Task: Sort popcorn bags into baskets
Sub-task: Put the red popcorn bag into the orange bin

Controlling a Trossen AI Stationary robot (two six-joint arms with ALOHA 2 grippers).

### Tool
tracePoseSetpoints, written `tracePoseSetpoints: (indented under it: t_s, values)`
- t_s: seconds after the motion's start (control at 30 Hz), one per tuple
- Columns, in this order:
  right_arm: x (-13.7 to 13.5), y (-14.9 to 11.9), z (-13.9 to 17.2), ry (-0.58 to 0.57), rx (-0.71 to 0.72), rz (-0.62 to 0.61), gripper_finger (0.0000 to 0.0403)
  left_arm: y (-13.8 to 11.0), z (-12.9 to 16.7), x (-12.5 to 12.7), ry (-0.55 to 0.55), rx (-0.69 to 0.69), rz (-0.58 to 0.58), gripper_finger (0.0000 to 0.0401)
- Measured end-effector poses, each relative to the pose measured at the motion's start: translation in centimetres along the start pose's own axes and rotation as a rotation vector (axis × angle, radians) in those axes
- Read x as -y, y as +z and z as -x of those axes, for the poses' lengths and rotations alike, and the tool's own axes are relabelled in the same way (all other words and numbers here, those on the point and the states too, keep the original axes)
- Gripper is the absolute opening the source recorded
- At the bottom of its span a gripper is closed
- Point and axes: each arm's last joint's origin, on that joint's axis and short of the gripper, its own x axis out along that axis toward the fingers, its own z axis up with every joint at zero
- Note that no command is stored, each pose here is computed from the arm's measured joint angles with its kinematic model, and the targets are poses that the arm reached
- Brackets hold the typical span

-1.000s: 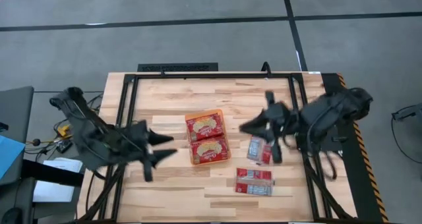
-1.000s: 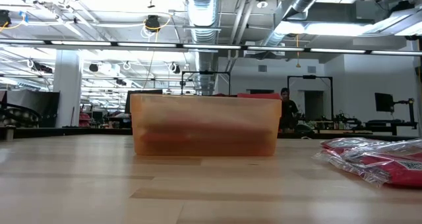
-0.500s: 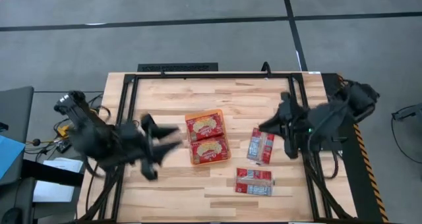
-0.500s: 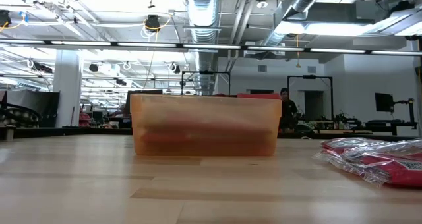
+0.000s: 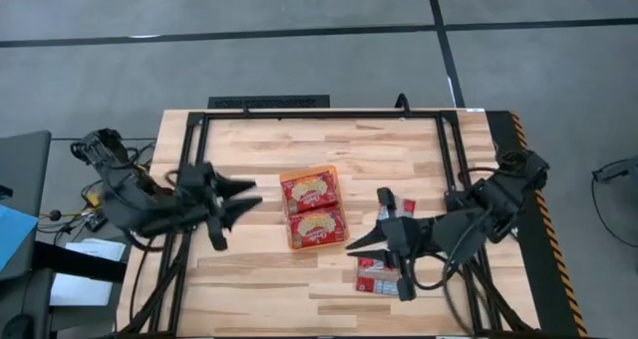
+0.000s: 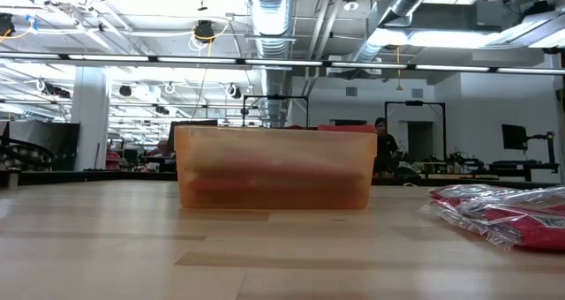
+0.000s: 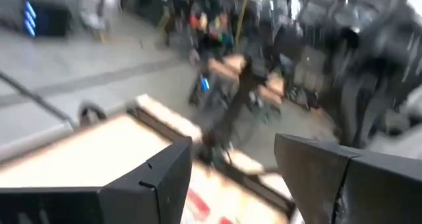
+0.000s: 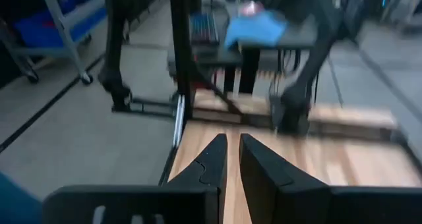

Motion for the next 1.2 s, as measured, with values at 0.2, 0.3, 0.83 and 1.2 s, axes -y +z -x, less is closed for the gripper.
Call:
tracePoseSetpoints:
  t_s: [0.2,0.3,0.83,1.2]
  values:
    - [1.9,2.5,2.2,-0.035,0.133,-0.011,0.0065,-3.8,-0.7,1.3,-0.088,-0.19,0.129,0.0203]
    - [3.6,3.3,4.1,-0.107,0.177,-0.058,0.0065,-6.2,-1.0,3.0,-0.118,-0.229,0.106,0.0203]
    - [3.1,2.8,1.3,-0.137,0.154,-0.066,0.0065,-4.2,-2.5,5.4,-0.182,0.049,-0.031,0.0203]
    - [4.5,5.2,5.0,-0.168,0.343,0.059,0.0065,-3.5,-1.8,3.0,-0.181,-0.1,0.088,0.0203]
